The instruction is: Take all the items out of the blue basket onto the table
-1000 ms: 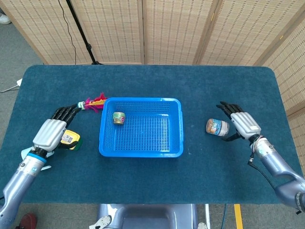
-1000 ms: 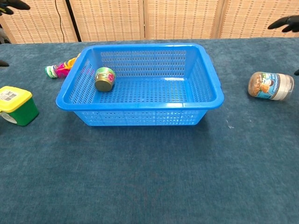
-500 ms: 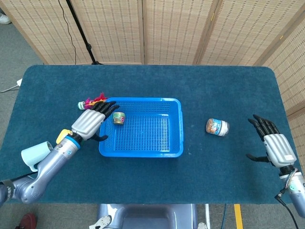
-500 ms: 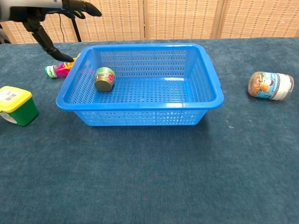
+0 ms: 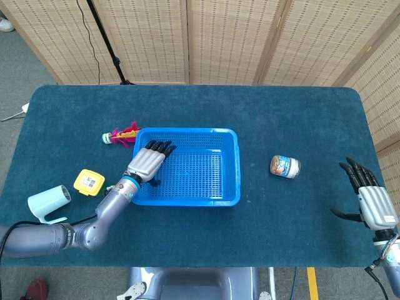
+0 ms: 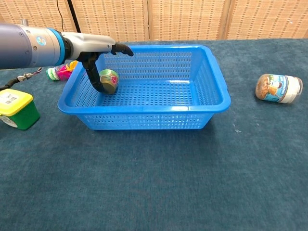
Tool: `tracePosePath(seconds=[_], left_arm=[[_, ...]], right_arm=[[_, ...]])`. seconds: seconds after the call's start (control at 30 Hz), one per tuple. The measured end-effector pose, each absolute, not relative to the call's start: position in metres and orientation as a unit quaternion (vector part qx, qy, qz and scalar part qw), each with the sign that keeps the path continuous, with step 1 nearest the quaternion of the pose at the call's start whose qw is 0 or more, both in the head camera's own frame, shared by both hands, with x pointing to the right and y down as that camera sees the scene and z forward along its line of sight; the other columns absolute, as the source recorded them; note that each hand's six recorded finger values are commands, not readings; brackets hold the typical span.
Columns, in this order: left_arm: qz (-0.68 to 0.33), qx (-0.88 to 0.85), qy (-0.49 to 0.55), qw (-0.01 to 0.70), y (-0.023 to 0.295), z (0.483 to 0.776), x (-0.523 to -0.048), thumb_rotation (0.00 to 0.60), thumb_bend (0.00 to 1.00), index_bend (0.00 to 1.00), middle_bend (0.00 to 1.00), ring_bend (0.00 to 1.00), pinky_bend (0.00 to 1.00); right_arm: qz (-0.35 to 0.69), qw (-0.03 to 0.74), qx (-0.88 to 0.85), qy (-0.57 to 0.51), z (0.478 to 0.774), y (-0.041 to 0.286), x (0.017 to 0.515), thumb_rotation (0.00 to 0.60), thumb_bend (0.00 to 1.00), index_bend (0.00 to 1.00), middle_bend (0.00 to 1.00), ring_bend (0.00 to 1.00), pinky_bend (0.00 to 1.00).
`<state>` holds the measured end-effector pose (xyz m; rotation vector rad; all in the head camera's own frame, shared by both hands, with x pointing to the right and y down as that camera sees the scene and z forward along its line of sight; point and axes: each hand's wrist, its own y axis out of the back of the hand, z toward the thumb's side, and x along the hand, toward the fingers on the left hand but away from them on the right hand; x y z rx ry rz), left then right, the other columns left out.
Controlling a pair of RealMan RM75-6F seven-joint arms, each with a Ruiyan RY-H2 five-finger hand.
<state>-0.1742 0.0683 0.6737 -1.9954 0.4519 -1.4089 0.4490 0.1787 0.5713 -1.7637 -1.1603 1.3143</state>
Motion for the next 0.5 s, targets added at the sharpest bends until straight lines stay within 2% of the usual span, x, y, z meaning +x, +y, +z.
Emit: tracePosePath(seconds=[0.3, 0.5], left_arm=[[-0.566, -0.734, 0.168, 0.337, 0.064, 0.69, -0.175, 0.6, 0.21, 0.0, 0.0, 0.0, 0.01], [-0.584, -0.719, 0.17, 0.335, 0.061, 0.702, -0.178, 0.6, 0.21, 0.0, 0.0, 0.0, 0.05]], right_arm=[[0.493, 0.328, -0.66, -0.463, 0.567, 0.174, 0.457, 0.6, 0.0, 0.06, 0.01, 0.0, 0.09], [0.492, 0.328, -0.657, -0.468, 0.567, 0.173, 0.459, 0.6, 0.0, 0.06, 0.02, 0.0, 0.1]])
